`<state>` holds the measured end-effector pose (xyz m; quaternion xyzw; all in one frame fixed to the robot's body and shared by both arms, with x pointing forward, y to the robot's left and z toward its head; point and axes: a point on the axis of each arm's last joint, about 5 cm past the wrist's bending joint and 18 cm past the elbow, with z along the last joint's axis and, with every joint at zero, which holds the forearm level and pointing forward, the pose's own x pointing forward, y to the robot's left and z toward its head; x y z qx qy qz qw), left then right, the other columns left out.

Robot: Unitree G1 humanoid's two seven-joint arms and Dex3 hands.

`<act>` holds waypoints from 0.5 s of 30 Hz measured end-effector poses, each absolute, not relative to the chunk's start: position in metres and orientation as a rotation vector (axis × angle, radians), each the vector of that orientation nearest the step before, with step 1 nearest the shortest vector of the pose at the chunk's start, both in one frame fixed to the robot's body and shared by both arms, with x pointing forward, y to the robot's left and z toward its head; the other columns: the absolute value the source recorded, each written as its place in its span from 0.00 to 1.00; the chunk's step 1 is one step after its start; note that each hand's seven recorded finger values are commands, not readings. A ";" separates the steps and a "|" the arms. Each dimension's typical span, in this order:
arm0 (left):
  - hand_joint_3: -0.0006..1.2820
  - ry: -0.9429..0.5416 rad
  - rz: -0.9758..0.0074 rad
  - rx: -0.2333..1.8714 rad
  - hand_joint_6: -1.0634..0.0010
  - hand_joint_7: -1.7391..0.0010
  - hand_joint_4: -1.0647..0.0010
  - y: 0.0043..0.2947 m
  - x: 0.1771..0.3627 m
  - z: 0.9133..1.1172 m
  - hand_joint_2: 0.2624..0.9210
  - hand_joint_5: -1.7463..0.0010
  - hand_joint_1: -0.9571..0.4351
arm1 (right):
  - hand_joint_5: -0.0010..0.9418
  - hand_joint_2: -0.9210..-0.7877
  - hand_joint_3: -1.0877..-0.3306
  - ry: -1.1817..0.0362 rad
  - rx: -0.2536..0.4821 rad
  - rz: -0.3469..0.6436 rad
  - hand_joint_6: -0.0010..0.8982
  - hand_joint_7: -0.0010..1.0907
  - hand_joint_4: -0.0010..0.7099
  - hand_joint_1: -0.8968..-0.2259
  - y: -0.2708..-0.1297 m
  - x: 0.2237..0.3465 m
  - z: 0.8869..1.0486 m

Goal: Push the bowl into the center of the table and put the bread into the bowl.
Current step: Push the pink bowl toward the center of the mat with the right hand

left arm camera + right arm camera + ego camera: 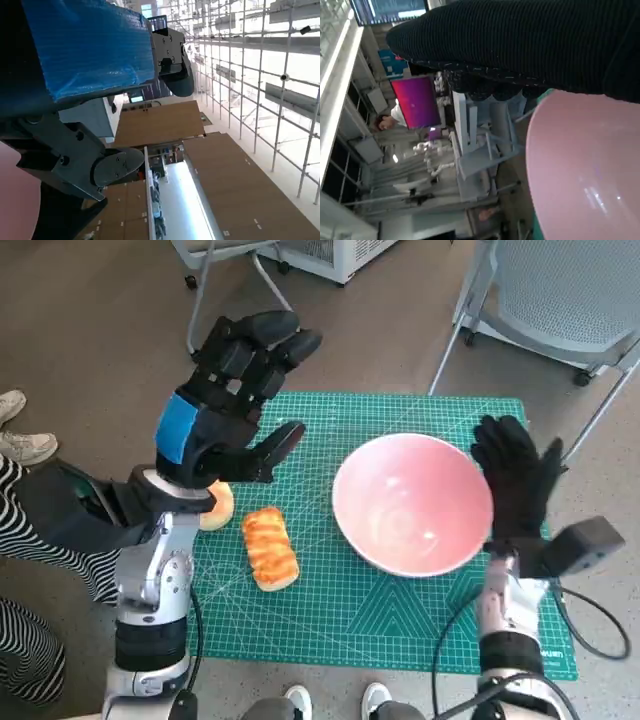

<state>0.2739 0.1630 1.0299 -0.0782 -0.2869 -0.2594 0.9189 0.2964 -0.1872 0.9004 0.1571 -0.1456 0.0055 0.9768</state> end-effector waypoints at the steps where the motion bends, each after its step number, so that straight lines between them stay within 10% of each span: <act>1: 0.51 -0.589 -0.533 -0.161 1.00 0.46 1.00 0.163 0.274 1.030 0.66 0.67 0.61 | 0.00 0.00 0.36 -0.292 0.321 0.017 0.06 0.46 0.22 0.43 -0.185 0.298 0.902; 15: 0.45 -0.582 -0.520 -0.160 1.00 0.47 0.99 0.165 0.273 1.026 0.72 0.69 0.61 | 0.00 0.00 0.35 -0.283 0.327 0.056 0.04 0.46 0.19 0.46 -0.174 0.314 0.916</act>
